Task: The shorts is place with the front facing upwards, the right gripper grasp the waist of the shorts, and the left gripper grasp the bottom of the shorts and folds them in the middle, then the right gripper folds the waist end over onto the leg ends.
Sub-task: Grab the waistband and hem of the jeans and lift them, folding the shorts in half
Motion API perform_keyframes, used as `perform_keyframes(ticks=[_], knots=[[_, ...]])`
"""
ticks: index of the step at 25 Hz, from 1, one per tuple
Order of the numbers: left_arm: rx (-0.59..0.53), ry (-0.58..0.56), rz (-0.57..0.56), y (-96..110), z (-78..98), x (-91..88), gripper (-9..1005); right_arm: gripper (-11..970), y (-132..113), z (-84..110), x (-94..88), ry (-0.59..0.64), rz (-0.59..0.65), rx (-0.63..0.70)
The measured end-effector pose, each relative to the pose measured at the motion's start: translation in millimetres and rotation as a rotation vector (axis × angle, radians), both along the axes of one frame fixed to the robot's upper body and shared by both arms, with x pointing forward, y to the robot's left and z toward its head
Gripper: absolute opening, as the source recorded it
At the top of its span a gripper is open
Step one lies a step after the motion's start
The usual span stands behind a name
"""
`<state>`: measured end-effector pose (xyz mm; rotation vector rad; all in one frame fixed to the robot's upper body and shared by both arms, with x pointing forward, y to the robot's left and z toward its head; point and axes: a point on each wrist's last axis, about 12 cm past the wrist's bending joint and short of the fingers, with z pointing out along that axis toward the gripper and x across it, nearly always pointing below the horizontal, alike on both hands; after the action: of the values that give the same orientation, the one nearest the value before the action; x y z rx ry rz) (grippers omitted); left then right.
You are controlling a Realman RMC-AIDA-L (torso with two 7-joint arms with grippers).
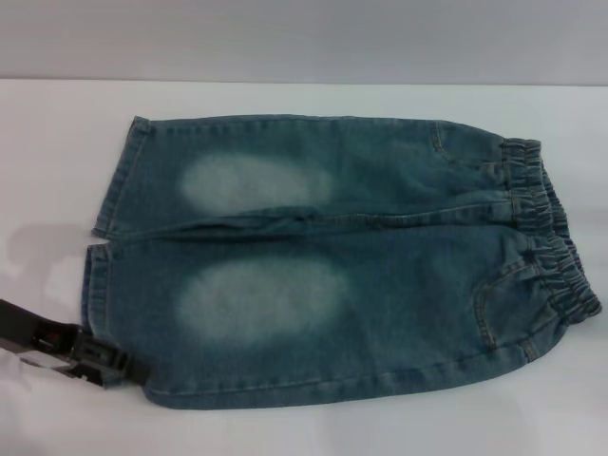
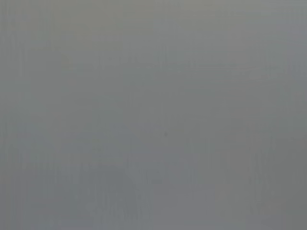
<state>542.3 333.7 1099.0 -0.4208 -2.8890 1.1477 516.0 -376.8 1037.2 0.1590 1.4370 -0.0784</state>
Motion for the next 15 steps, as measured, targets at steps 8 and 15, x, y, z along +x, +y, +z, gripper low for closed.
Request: perform_keyframes(ticks=[8,15], knots=[[0.041,-0.015,-0.002,-0.7,-2.1,4.2,843,601,1.8,-1.1,-0.1,0.003,0.002,0.006],[0.091,-0.027,-0.006,-0.1,-2.6,8.0,734,601,2.1,-1.9,-0.4,0.007,0.002,0.007]])
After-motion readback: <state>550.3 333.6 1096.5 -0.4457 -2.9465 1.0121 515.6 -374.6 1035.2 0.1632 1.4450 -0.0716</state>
